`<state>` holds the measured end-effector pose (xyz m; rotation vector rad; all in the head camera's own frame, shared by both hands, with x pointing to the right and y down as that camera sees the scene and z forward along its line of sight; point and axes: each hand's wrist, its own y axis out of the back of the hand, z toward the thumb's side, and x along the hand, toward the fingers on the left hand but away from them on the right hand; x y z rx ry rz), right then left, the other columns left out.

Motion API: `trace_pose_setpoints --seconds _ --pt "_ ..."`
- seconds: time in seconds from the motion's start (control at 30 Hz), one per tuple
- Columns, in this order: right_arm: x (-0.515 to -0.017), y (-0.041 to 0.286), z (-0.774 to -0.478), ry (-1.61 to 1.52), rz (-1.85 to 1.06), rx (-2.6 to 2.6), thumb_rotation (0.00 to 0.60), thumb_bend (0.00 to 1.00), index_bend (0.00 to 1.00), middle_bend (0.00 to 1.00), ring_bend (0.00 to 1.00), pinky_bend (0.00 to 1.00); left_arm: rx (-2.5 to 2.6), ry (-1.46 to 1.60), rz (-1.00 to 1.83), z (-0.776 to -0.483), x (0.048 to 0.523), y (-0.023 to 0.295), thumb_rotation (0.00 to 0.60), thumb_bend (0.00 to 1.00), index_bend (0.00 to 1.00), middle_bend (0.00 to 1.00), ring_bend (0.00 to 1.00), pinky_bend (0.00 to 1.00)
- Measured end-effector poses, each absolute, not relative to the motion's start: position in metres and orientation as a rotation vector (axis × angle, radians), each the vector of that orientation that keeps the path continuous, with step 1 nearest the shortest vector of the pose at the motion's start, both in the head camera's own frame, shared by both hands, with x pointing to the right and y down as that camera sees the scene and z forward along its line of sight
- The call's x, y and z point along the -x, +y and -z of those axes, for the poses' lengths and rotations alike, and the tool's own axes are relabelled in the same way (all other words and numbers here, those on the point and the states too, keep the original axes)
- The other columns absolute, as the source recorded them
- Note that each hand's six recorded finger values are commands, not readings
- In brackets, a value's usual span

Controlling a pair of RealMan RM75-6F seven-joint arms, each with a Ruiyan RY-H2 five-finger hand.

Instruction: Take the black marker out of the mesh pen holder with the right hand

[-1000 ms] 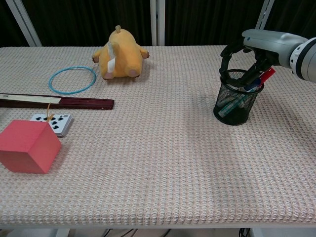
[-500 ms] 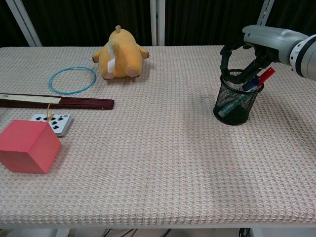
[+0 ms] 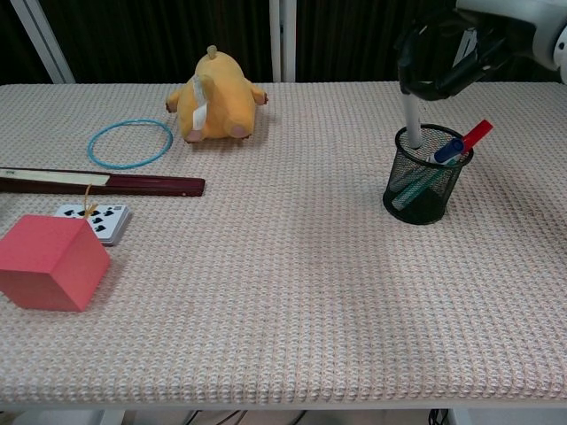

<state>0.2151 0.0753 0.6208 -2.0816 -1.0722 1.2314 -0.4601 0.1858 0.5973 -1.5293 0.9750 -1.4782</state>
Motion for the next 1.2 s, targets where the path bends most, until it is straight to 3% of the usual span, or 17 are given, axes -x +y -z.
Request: trace_pose_setpoints --seconds 0.2,0.37,0.6,0.87,0.93,0.97,1.0,1.03,1.07,1.1,1.2 --pt "-0.241 0.063 -0.581 -1.182 -1.152 1.997 0.600 0.33 0.68 0.20 0.00 0.00 1.531 0.969 1.475 -0.598 0.458 0.186 0.600 0.07 0.10 0.06 0.00 0.06" --pt "-0.281 0.054 -0.573 -1.194 -1.239 1.842 0.600 0.33 0.70 0.19 0.00 0.00 1.537 0.965 1.476 -0.600 0.457 0.186 0.600 0.07 0.10 0.06 0.00 0.06" --pt "-0.321 0.045 -0.611 -1.159 -1.455 1.729 0.600 0.33 0.71 0.18 0.00 0.00 1.543 0.954 1.476 -0.601 0.454 0.185 0.600 0.07 0.10 0.06 0.00 0.06" --pt "-0.311 0.036 -0.674 -1.096 -1.599 1.776 0.600 0.33 0.67 0.21 0.00 0.00 1.532 0.946 1.496 -0.599 0.458 0.185 0.600 0.07 0.10 0.06 0.00 0.06" --pt "-0.305 0.032 -0.686 -1.088 -1.613 1.785 0.600 0.33 0.63 0.20 0.00 0.00 1.527 0.945 1.501 -0.597 0.459 0.184 0.600 0.07 0.10 0.06 0.00 0.06" --pt "-0.301 0.030 -0.690 -1.082 -1.615 1.789 0.600 0.33 0.54 0.18 0.00 0.00 1.524 0.945 1.504 -0.596 0.460 0.184 0.600 0.07 0.10 0.06 0.00 0.06" --pt "-0.297 0.028 -0.696 -1.069 -1.620 1.798 0.600 0.31 0.35 0.13 0.00 0.00 1.521 0.946 1.507 -0.596 0.460 0.184 0.600 0.07 0.10 0.06 0.00 0.06" --pt "-0.293 0.028 -0.699 -1.056 -1.624 1.810 0.600 0.30 0.26 0.10 0.00 0.00 1.519 0.949 1.510 -0.596 0.461 0.183 0.600 0.07 0.10 0.06 0.00 0.06" --pt "-0.290 0.028 -0.703 -1.040 -1.626 1.825 0.600 0.26 0.08 0.04 0.00 0.00 1.517 0.951 1.512 -0.595 0.462 0.183 0.600 0.07 0.10 0.06 0.00 0.06" --pt "-0.285 0.029 -0.706 -1.017 -1.627 1.848 0.600 0.23 0.01 0.01 0.00 0.00 1.516 0.953 1.514 -0.595 0.463 0.183 0.600 0.07 0.10 0.06 0.00 0.06" --pt "-0.274 0.031 -0.710 -0.966 -1.611 1.914 0.600 0.18 0.00 0.00 0.00 0.00 1.518 0.953 1.514 -0.597 0.463 0.182 0.600 0.07 0.10 0.06 0.00 0.06"
